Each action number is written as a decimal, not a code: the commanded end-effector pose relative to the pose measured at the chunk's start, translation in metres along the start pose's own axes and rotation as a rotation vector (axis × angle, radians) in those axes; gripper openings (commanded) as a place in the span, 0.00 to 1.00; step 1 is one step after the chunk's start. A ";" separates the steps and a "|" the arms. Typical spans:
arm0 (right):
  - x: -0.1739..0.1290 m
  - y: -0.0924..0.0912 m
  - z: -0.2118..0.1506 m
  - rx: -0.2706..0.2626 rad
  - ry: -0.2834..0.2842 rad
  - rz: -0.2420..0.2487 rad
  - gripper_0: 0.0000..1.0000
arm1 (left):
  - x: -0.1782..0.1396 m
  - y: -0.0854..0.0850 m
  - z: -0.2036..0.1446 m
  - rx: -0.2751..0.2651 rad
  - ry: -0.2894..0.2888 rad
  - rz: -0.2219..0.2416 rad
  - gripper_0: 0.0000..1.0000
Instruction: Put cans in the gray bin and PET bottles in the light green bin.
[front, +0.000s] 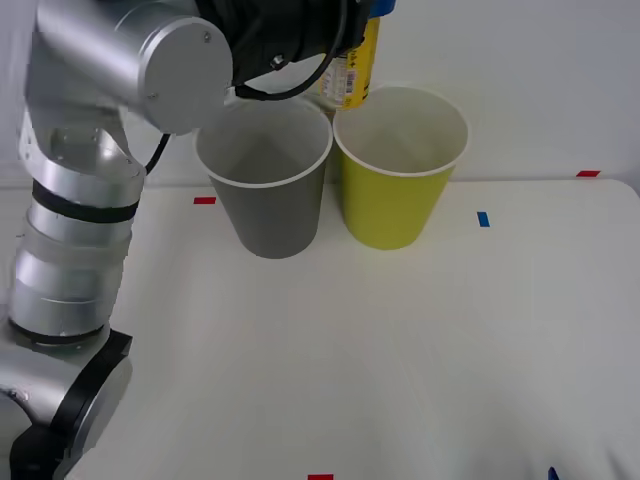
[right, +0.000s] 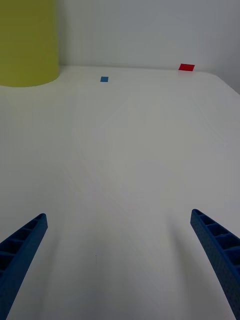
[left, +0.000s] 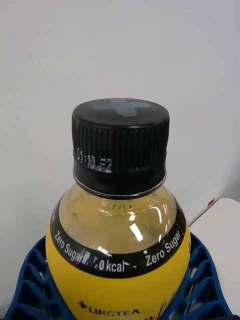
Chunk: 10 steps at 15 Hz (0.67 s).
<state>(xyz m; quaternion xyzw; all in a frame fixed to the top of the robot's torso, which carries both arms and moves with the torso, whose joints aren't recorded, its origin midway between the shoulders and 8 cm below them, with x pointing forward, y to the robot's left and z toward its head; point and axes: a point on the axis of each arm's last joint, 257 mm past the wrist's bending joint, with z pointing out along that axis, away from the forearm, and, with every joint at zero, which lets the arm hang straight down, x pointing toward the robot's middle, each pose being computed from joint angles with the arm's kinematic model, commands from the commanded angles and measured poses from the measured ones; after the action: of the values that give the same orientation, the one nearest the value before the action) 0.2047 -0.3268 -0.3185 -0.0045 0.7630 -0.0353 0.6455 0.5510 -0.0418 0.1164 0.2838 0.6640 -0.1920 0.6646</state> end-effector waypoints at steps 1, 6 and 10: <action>0.000 0.000 0.000 0.000 0.000 0.000 1.00 | -0.004 -0.035 0.040 0.056 -0.048 -0.019 0.00; 0.000 0.000 0.000 0.000 0.000 0.000 1.00 | 0.009 -0.040 0.067 0.057 -0.099 -0.037 0.00; 0.000 0.000 0.000 0.000 0.000 0.000 1.00 | 0.017 -0.033 0.078 0.035 -0.114 -0.044 0.00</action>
<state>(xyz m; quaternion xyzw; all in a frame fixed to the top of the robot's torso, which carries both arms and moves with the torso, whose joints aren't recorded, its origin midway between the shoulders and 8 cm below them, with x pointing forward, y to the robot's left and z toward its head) 0.2047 -0.3268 -0.3185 -0.0045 0.7629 -0.0353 0.6455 0.5883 -0.1141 0.0948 0.2701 0.6272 -0.2369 0.6911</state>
